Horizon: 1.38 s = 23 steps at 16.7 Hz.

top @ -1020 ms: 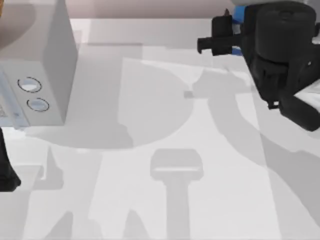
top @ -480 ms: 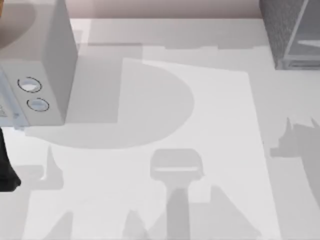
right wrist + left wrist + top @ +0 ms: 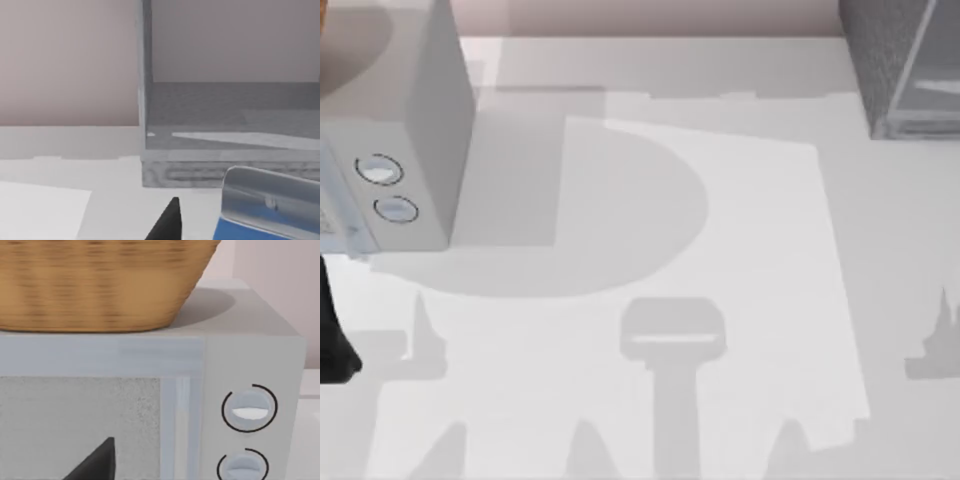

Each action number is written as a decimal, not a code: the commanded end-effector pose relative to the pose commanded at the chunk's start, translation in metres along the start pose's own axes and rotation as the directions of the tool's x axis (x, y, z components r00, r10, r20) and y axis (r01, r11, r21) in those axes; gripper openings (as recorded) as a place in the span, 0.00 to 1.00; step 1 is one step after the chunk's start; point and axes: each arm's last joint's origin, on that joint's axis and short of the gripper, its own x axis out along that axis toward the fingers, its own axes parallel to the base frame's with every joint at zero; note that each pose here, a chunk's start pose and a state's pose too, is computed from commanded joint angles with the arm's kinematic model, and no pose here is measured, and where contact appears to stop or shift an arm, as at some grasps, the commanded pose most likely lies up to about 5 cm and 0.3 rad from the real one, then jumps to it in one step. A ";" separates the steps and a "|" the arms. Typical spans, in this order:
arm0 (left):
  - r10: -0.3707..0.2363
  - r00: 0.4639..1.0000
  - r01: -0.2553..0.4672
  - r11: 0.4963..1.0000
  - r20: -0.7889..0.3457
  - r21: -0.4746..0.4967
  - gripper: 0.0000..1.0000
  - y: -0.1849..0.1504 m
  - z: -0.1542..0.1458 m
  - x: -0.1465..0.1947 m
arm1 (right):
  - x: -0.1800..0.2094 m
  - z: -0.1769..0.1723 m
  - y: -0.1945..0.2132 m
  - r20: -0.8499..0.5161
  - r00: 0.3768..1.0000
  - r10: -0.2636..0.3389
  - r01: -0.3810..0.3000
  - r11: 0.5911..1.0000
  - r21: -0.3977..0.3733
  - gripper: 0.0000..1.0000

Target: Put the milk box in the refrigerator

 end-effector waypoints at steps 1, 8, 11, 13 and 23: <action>0.000 1.000 0.000 1.000 0.000 0.000 1.00 0.000 0.000 0.000 | -0.001 -0.002 -0.001 0.006 1.000 -0.002 0.002 1.000 -0.002 0.00; 0.000 1.000 0.000 1.000 0.000 0.000 1.00 0.000 0.000 0.000 | -0.001 -0.002 -0.001 0.009 1.000 0.001 -0.001 1.000 0.000 0.00; 0.000 1.000 0.000 1.000 0.000 0.000 1.00 0.000 0.000 0.000 | 0.002 0.001 -0.001 -0.012 1.000 0.001 -0.001 1.000 -0.009 0.00; 0.000 1.000 0.000 1.000 0.000 0.000 1.00 0.000 0.000 0.000 | 0.007 0.009 -0.002 -0.029 1.000 0.000 -0.001 1.000 -0.014 0.00; 0.000 1.000 0.000 1.000 0.000 0.000 1.00 0.000 0.000 0.000 | 0.114 0.079 -0.025 -0.008 1.000 -0.004 0.004 1.000 -0.004 0.00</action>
